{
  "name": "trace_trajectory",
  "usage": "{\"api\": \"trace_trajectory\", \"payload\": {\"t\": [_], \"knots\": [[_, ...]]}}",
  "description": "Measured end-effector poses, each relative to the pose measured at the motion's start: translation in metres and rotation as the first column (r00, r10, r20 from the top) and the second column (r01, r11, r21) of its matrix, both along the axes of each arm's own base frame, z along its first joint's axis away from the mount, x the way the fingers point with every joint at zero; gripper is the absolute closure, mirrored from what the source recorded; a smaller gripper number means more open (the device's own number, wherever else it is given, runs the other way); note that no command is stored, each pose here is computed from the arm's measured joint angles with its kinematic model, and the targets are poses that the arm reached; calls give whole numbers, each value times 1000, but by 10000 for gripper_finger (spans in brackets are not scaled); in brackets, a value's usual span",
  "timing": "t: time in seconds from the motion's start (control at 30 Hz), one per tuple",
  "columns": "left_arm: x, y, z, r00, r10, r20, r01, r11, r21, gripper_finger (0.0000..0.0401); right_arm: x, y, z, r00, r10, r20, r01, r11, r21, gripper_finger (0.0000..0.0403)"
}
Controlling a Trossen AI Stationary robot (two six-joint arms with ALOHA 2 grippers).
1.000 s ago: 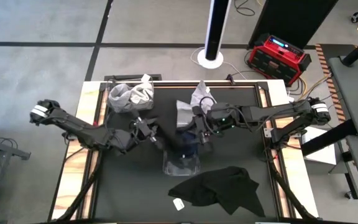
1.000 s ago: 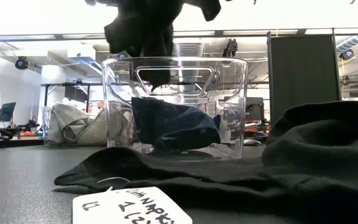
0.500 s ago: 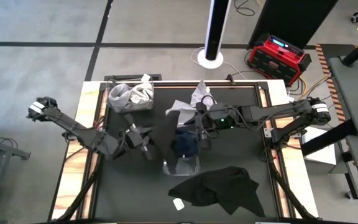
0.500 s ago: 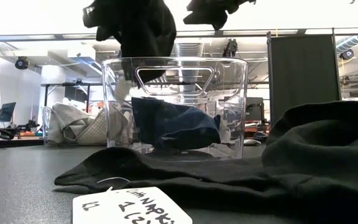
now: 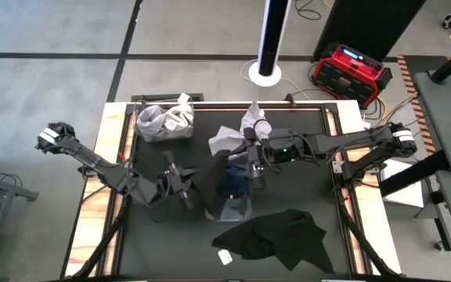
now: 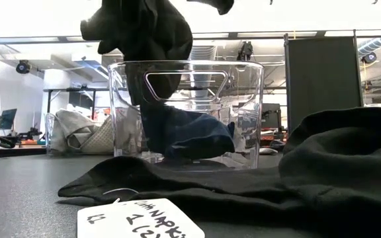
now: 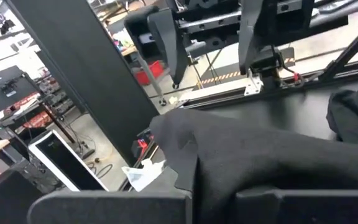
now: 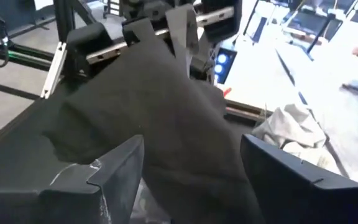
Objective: Sort towels by color in basket
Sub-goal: Put the top black towel into the bottom transparent bin
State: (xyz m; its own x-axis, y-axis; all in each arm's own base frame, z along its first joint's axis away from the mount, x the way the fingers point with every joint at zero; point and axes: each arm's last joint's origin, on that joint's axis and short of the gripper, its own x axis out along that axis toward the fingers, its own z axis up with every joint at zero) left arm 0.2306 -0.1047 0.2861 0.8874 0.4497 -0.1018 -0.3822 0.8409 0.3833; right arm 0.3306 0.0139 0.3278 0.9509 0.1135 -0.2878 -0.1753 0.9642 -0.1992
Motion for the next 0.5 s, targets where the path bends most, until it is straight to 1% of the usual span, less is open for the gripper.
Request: {"api": "trace_trajectory", "payload": {"t": [0.13, 0.23, 0.33, 0.5], "knots": [[1, 0, -1, 1000, -3, 7, 3, 1000, -17, 401, 5, 0, 0, 999, 16, 38, -15, 1000, -19, 133], [1, -2, 0, 999, -52, 14, 52, 998, -36, 401, 13, 2, -6, 997, 56, 55, -56, 998, -15, 126], [2, -3, 2, 996, -80, 46, 83, 994, -67, 401, 23, 2, -14, 996, 84, 35, -84, 996, -7, 121], [2, -3, 4, 995, -78, 63, 83, 993, -81, 401, 38, 4, -25, 991, 136, 0, -135, 991, 10, 113]]}}
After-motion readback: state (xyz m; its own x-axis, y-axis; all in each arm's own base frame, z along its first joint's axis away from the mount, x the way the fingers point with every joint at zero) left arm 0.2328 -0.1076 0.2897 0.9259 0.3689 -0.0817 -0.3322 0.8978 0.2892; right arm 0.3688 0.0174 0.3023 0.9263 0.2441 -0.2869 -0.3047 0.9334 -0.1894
